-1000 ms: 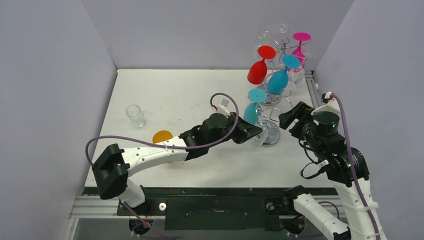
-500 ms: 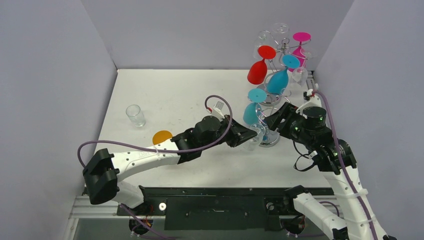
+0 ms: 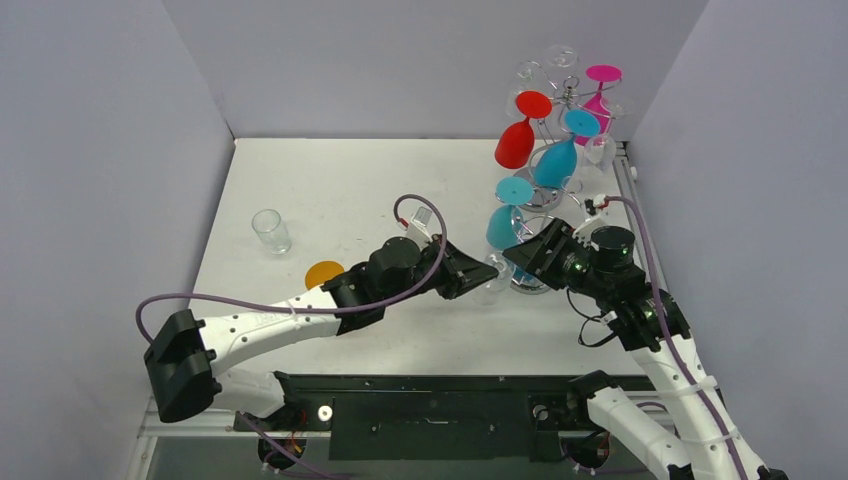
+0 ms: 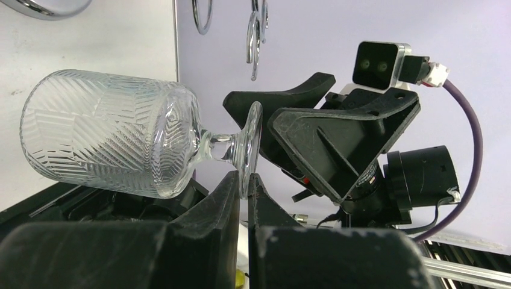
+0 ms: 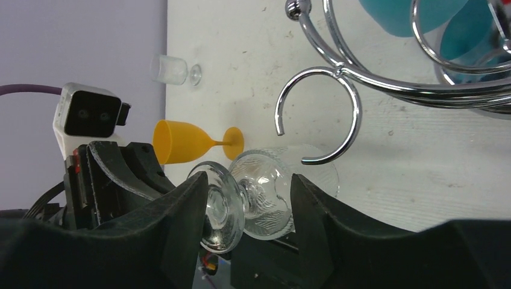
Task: Take the wine glass off the wine glass rack
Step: Place the wine glass at the center of the board.
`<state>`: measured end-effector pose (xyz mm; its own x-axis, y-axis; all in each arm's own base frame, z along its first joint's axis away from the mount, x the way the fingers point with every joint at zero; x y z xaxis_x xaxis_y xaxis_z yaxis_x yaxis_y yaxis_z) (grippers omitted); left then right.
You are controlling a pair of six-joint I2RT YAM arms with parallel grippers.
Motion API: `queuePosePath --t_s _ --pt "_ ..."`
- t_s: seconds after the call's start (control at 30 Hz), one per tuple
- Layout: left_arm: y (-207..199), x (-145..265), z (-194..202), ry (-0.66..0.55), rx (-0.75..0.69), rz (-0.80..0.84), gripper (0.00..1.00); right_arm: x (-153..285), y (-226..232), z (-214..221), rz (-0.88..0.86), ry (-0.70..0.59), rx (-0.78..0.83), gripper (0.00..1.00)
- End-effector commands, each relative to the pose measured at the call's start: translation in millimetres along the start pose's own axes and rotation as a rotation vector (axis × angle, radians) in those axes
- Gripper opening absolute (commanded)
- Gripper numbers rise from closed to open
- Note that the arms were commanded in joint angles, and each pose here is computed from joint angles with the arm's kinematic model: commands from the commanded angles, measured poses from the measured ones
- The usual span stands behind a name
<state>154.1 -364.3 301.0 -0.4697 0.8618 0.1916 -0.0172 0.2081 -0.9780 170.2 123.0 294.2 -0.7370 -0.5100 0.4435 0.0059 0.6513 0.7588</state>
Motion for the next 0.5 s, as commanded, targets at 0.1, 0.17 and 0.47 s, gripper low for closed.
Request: queuePosePath --t_s 0.1,0.17,0.47 --pt "-51.4 32.9 -5.6 -0.004 -0.018 0.238 0.00 -3.4 34.8 2.0 -0.220 0.014 -0.085 0.41" --pt "-52.8 36.9 -6.9 -0.004 -0.019 0.254 0.00 -4.8 39.2 3.8 -0.246 0.027 -0.105 0.39" --pt "-61.0 57.1 -21.8 -0.038 -0.016 0.322 0.00 -3.5 56.2 6.0 -0.325 0.055 -0.153 0.29"
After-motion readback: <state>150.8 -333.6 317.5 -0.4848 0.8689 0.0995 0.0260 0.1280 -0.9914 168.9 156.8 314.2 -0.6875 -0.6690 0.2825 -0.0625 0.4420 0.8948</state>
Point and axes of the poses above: each gripper's point midway between its finger pads, its own x axis back along the fingers, its own y axis along the line the jaws close on, z = x × y, the point moved 6 cm from there along x, back along the fingers, and after that the axes turned 3 degrees about -x, right-handed, at the moved point
